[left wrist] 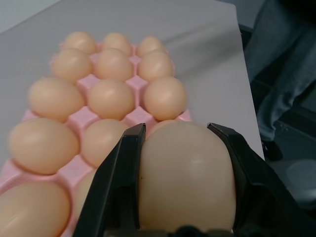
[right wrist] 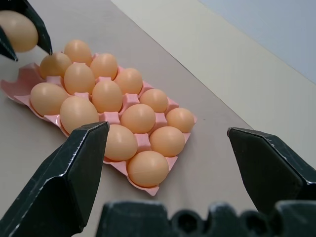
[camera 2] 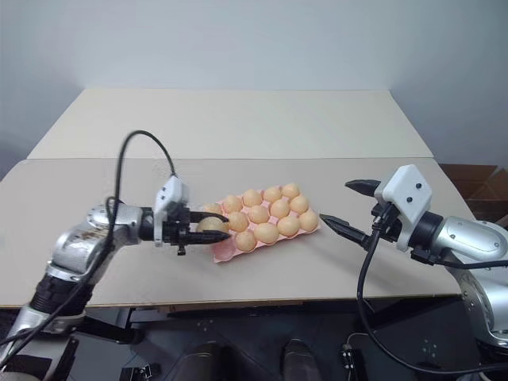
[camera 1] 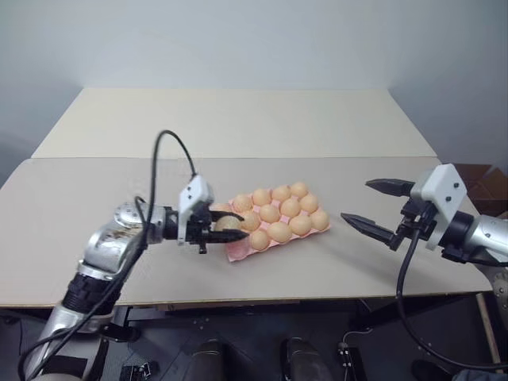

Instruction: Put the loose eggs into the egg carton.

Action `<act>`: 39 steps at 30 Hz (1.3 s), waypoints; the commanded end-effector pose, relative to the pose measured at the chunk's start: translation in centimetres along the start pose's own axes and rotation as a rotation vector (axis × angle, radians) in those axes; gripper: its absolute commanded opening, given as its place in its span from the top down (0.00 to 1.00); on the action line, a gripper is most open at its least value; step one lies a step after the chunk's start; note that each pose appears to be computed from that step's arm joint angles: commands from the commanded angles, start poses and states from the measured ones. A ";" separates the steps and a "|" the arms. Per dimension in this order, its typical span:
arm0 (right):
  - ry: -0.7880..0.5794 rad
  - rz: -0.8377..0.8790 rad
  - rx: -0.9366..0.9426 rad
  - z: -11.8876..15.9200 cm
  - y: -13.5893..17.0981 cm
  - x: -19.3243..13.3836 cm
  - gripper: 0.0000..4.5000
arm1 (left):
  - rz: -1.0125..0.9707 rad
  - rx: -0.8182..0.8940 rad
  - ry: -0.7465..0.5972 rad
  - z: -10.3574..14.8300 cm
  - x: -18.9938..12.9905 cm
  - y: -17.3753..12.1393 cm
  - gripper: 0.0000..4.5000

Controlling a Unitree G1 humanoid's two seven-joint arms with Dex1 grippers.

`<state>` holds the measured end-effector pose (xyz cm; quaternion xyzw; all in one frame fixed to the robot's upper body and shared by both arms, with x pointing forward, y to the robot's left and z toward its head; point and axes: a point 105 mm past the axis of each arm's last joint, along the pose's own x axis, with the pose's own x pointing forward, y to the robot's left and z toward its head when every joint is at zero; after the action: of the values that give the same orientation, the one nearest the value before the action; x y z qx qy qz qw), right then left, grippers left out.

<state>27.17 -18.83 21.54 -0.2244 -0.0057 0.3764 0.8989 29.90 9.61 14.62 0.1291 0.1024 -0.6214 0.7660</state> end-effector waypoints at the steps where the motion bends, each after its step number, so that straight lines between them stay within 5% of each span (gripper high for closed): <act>1: -0.035 -0.018 -0.024 1.1 0.1 -0.4 0.00 | 0.001 0.043 0.037 -0.5 0.1 0.0 0.62; 2: -0.034 -0.019 -0.024 1.1 0.1 -0.4 0.00 | -0.014 0.042 0.044 -0.7 0.1 -0.1 0.62; 11: -0.042 -0.024 -0.026 1.3 -0.1 -0.3 0.00 | 0.005 0.059 0.023 -0.2 -0.4 0.3 0.01; 16: -0.047 0.004 -0.017 1.3 0.2 -0.3 0.00 | 0.211 0.109 -0.061 2.5 -7.3 3.1 0.01; 25: -0.013 0.076 0.017 -0.6 0.2 -0.5 0.00 | 0.435 0.139 0.001 0.1 -19.9 1.6 0.01; 39: 0.002 0.086 0.005 -0.8 0.3 -0.5 0.00 | 0.552 0.074 -0.086 -1.0 -20.5 -0.9 0.01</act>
<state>27.21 -19.56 19.47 -0.2012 0.0264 0.4115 0.8885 25.08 28.74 18.88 0.1400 0.0293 -0.4053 0.9029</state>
